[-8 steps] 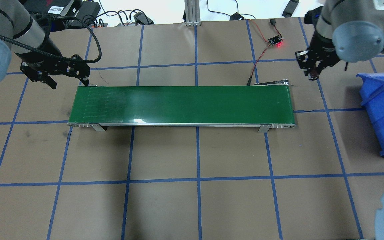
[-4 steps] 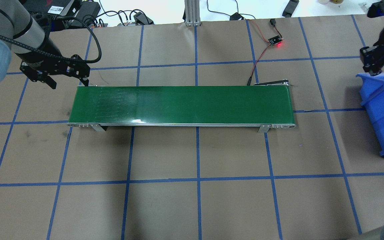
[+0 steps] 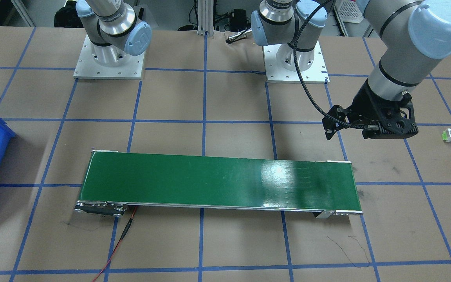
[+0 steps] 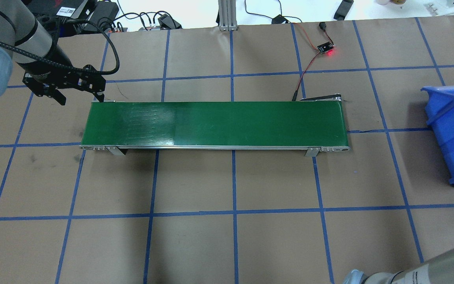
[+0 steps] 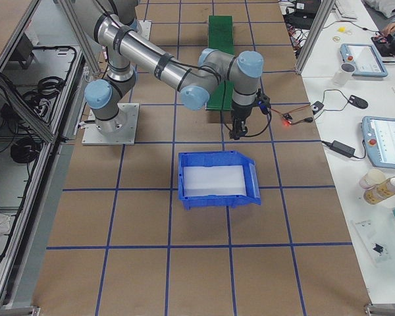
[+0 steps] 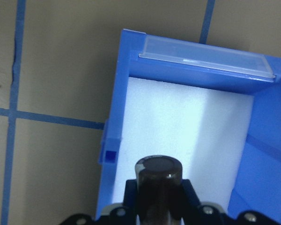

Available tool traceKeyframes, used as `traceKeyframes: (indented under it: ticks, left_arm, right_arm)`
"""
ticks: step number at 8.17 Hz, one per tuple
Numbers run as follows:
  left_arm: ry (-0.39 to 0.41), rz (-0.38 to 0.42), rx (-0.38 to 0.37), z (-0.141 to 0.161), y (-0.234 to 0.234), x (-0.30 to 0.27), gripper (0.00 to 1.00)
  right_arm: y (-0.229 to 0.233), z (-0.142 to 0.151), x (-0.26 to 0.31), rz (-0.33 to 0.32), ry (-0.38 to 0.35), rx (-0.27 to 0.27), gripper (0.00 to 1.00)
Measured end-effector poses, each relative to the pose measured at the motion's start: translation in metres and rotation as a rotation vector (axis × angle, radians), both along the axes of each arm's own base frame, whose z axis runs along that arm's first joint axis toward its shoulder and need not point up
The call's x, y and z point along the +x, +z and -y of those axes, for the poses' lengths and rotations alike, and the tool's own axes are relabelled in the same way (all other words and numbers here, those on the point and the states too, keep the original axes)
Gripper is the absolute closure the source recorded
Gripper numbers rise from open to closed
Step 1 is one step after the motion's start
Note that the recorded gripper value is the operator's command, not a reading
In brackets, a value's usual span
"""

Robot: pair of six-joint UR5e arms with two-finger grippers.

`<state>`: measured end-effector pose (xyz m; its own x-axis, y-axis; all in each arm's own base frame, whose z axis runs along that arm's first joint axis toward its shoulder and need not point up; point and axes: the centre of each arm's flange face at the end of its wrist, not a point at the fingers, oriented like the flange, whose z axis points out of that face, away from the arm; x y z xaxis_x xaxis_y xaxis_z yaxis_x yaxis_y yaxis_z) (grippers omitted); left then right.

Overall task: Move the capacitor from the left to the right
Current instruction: 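Carry the capacitor with the right gripper over the blue bin, then lower the capacitor into the blue bin and open the right gripper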

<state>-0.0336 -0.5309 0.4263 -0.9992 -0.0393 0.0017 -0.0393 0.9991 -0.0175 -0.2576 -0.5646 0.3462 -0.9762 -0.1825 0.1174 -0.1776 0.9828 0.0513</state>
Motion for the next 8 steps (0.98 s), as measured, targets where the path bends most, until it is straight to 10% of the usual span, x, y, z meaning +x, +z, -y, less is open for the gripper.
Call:
traceKeyframes:
  ticks: [6,8]
  left_arm:
    - [0.009,0.000,0.007,-0.002,-0.005,-0.001,0.00]
    - [0.008,0.000,0.008,-0.002,-0.005,-0.001,0.00]
  right_arm:
    - [-0.097,-0.001,-0.069,0.037,0.003,0.044,0.92]
    - [-0.112,-0.004,-0.072,0.043,0.003,0.064,0.31]
